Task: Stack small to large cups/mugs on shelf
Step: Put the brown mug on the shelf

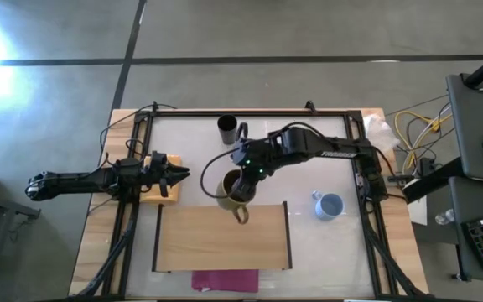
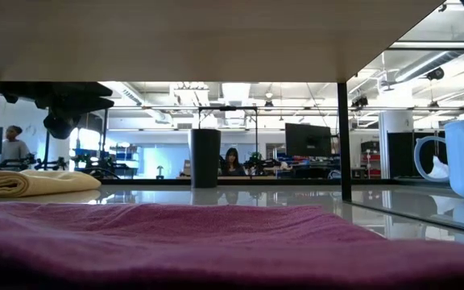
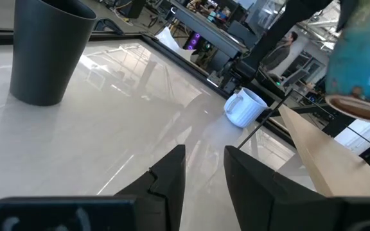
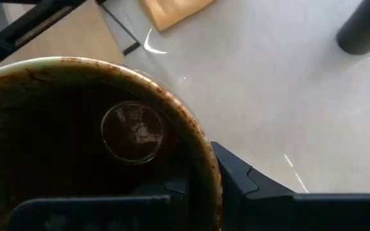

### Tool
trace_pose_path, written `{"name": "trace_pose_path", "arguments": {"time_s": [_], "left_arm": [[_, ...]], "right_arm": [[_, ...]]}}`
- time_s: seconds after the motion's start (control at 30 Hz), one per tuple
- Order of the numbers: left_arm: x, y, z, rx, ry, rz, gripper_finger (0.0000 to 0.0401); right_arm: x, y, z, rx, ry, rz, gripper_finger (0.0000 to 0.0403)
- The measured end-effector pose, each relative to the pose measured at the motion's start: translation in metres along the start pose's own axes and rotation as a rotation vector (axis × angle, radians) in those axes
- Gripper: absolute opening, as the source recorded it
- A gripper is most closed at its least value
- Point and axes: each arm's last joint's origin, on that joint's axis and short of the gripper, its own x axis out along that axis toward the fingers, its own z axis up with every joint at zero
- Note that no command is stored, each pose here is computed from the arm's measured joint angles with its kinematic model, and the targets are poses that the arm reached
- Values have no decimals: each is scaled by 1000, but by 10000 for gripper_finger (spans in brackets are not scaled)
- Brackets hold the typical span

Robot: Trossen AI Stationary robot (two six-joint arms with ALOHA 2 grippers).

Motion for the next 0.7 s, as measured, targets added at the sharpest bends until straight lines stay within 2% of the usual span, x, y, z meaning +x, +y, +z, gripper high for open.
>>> {"name": "trace_pose_path", "arguments": {"time_s": [0.13, 0.23, 0.3, 0.4, 0.47, 0.57, 0.7], "left_arm": [[0, -1, 2, -32, -27, -13, 93], [-1, -9, 14, -209, -142, -109, 93], [-4, -13, 22, -284, -211, -172, 93], [-7, -19, 31, -296, -303, -248, 93], [-12, -22, 40, -311, -414, -276, 93], [-19, -27, 53, -385, -567, -345, 93], [-31, -48, 80, -324, -596, -509, 93]], "right_arm": [[3, 4, -5, 5, 25, -10, 33], [3, 5, -5, 18, 9, -26, 33], [2, 4, -5, 30, 2, -36, 33], [1, 4, -5, 35, -12, -48, 33], [1, 4, -4, 35, -12, -49, 33], [1, 4, -5, 35, -11, -46, 33], [0, 4, -5, 52, 0, -27, 33]]}}
